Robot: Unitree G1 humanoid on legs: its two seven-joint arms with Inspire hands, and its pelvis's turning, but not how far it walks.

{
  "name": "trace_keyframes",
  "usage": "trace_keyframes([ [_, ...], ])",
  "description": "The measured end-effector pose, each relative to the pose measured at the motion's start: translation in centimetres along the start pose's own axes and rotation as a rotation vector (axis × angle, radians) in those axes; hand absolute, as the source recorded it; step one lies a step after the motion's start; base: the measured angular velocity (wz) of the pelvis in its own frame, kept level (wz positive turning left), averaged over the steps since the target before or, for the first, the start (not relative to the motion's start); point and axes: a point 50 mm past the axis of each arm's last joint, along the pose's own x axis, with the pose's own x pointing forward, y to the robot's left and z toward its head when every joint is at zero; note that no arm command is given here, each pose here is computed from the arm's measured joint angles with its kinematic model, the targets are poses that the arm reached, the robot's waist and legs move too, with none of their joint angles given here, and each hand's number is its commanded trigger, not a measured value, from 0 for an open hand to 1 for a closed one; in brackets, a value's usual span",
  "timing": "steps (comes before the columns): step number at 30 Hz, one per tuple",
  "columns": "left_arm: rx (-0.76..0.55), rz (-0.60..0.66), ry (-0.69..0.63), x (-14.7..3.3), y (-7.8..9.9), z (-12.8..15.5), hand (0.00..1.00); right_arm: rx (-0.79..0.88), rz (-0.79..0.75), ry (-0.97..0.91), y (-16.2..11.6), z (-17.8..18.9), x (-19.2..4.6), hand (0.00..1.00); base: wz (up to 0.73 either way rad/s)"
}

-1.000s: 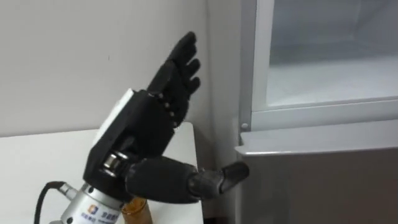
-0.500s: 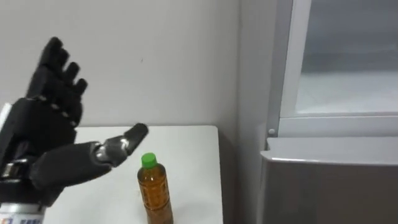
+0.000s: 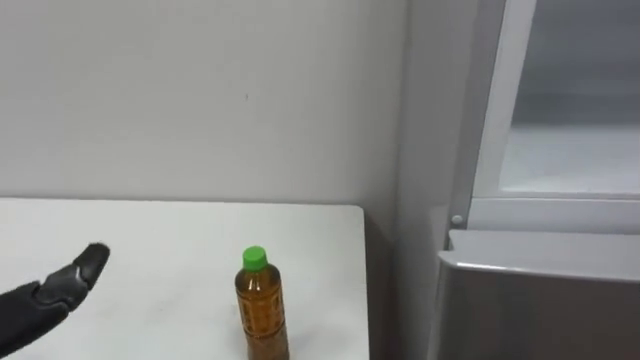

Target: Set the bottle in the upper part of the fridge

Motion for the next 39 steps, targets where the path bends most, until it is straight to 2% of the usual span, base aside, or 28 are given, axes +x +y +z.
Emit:
trace_keyframes([
  [7,0.071,0.120,0.160,-1.8,3.0,-3.3,0.00,0.049,-0.034,0.029,-1.0,-1.8,-0.6,0.00,0.00],
  [11,0.102,0.177,0.215,-2.7,4.4,-4.6,0.00,0.072,-0.048,0.027,-1.3,-1.9,-0.7,0.00,-0.05],
  [17,0.164,0.270,0.382,-4.8,6.9,-8.1,0.00,0.069,-0.025,0.007,-1.1,-1.4,-0.6,0.00,-0.03],
  [21,0.235,0.355,0.562,-7.7,9.3,-11.6,0.00,0.064,-0.003,-0.022,-0.9,-0.7,-0.5,0.00,-0.08],
  [28,0.321,0.346,0.859,-13.8,10.4,-15.6,0.00,0.057,0.002,-0.031,-0.2,-0.8,-0.5,0.00,0.00],
  [34,0.501,0.303,1.080,-18.9,12.8,-16.9,0.00,0.053,0.004,-0.033,-0.1,-1.2,-0.6,0.00,-0.08],
  [39,0.595,0.274,1.211,-21.6,13.7,-17.3,0.00,0.046,0.012,-0.015,0.0,-1.7,-0.7,0.00,0.04],
])
